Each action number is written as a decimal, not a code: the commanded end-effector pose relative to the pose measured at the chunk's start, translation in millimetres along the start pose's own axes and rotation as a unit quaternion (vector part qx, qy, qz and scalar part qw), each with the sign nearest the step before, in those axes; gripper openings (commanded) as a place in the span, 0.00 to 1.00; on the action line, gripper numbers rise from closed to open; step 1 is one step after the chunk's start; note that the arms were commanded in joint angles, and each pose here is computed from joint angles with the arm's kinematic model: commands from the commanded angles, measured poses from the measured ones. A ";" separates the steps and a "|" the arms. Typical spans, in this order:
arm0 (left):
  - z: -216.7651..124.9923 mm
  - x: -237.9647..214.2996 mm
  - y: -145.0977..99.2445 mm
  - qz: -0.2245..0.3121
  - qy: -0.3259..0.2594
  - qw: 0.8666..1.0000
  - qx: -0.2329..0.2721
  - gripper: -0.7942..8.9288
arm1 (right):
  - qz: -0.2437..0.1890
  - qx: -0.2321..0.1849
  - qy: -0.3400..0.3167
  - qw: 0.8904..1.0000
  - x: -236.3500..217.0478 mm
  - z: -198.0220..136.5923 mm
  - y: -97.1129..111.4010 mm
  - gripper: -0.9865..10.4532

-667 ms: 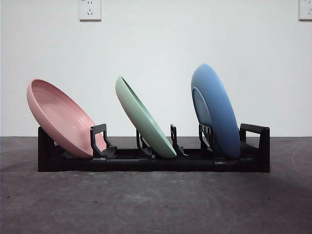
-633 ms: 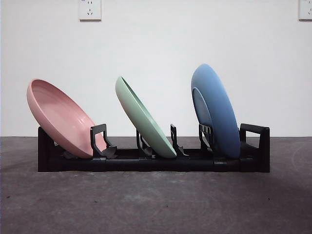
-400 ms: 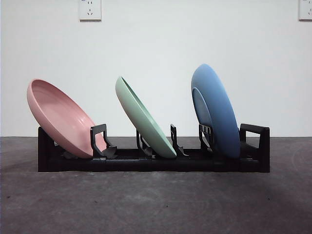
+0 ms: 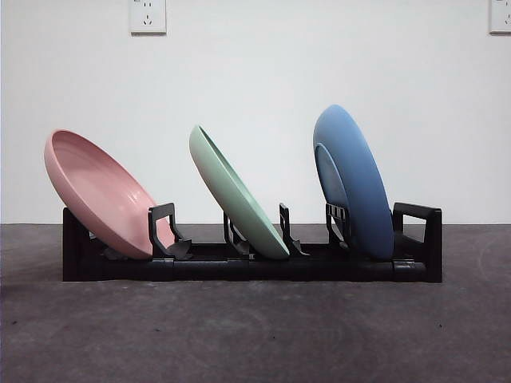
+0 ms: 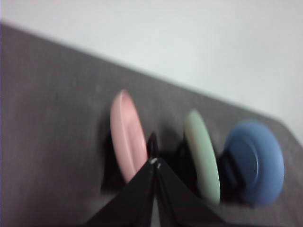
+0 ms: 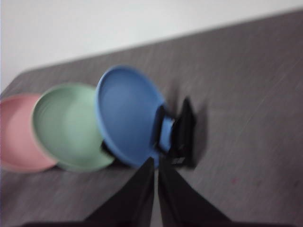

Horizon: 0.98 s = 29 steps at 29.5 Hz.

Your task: Place the plate

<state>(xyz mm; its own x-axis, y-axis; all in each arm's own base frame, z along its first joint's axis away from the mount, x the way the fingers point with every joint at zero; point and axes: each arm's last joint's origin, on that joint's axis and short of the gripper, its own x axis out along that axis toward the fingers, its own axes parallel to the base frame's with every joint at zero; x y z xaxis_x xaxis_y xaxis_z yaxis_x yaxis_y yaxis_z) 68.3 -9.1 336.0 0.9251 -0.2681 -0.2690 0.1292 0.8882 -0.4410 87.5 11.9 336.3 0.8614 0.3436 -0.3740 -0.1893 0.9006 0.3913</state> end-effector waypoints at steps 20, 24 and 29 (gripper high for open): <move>29.4 30.6 -10.5 -0.011 0.233 0.972 -0.037 0.49 | 0.093 -0.024 0.234 0.968 58.8 48.1 24.6 0.33; 29.3 30.5 -10.5 -0.011 0.233 0.972 -0.037 0.49 | 0.105 -0.029 0.267 0.957 105.1 73.9 37.2 0.33; 29.5 30.7 -10.5 -0.011 0.233 0.972 -0.036 0.49 | 0.125 -0.046 0.257 0.957 164.8 99.1 49.4 0.33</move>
<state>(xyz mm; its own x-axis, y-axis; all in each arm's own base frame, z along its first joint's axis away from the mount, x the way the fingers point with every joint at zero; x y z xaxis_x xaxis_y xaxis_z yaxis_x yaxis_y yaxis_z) 106.0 -15.5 350.5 0.6447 -0.4343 -0.6291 0.0794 0.8565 -0.5100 265.5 85.0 374.7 0.4409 0.6101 -0.6583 -0.4081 0.7895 0.4583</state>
